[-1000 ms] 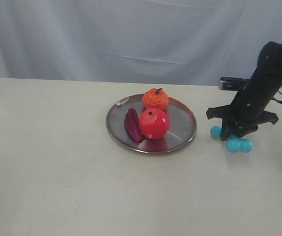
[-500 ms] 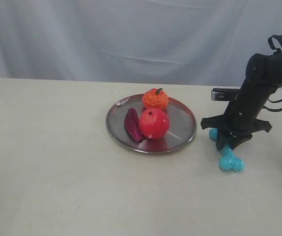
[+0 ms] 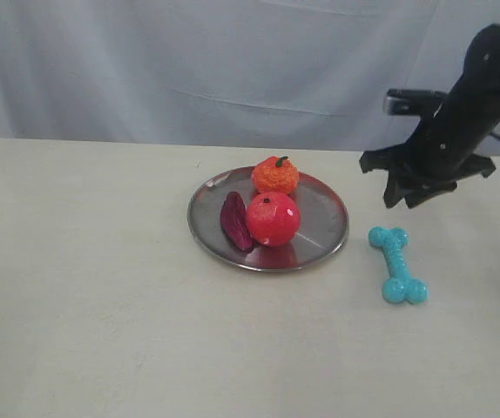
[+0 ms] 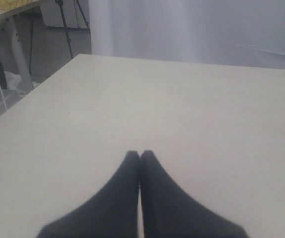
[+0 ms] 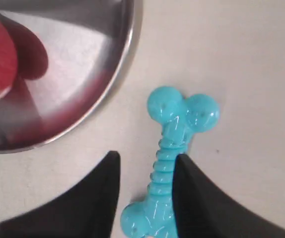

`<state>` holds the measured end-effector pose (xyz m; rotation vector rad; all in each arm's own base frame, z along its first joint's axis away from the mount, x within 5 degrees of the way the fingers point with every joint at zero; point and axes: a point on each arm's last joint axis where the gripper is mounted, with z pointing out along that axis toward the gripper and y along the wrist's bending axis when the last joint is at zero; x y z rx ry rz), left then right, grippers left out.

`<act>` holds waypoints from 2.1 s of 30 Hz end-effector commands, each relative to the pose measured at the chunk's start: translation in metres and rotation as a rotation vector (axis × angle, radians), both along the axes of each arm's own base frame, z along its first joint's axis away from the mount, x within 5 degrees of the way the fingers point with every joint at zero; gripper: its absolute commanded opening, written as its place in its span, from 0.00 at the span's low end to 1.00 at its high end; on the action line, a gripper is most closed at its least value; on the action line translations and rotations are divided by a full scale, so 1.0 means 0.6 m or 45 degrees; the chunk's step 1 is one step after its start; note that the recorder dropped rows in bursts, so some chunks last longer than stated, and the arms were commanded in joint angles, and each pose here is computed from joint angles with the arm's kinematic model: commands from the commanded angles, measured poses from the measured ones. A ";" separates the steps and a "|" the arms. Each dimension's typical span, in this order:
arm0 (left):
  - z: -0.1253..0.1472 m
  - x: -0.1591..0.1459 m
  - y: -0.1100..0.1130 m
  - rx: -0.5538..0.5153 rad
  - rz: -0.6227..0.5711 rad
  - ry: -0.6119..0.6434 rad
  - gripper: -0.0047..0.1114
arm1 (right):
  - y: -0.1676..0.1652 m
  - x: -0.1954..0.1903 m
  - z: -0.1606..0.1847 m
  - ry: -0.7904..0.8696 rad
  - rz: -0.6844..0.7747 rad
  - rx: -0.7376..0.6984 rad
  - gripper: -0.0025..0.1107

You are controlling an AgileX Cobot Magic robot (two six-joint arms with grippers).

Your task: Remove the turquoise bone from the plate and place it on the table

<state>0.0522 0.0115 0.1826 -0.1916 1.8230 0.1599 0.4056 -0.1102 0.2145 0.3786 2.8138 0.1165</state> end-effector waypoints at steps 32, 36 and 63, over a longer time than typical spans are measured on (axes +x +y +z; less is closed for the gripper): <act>-0.001 0.000 0.000 -0.006 0.004 -0.007 0.04 | 0.163 -0.592 0.198 -1.851 -0.122 -0.582 0.02; -0.001 0.000 0.000 -0.006 0.004 -0.007 0.04 | 0.168 -0.608 0.188 -1.803 -0.106 -0.565 0.02; -0.001 0.000 0.000 -0.006 0.004 -0.007 0.04 | 0.173 -0.626 0.188 -1.849 -0.105 -0.575 0.02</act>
